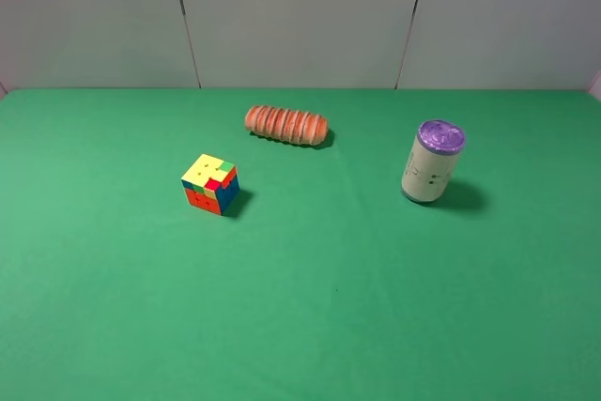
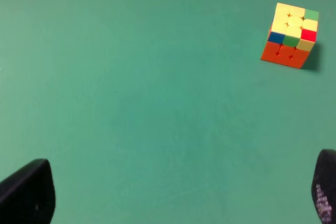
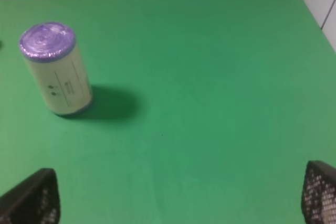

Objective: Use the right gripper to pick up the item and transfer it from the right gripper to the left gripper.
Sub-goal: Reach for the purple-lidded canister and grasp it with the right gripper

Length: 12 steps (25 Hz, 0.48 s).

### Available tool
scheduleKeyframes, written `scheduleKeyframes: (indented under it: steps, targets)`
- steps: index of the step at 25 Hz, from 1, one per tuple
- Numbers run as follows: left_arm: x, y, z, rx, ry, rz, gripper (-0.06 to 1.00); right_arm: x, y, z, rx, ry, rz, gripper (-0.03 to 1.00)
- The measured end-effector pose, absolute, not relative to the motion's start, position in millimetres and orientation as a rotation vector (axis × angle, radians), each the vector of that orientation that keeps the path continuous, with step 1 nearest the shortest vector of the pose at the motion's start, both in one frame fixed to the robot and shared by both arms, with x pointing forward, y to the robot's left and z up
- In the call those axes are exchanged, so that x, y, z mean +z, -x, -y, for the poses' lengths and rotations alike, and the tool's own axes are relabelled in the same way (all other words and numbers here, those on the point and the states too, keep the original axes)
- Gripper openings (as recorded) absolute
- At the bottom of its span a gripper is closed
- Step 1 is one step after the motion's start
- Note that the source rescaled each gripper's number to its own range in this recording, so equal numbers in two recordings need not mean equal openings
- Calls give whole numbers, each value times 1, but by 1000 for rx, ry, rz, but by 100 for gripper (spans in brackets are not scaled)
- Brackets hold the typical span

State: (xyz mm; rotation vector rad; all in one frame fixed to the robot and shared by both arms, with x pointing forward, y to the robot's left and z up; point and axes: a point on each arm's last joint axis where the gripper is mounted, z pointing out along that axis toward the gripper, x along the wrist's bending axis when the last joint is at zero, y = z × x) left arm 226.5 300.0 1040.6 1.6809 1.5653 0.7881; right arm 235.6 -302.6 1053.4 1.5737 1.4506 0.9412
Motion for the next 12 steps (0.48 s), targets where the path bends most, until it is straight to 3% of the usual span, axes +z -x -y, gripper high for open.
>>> scheduleKeyframes:
  steps: [12]
  targets:
    - [1041,-227,-300,788,-1681,-1565,93,1053,-236,303,941,-1574,-1451,100]
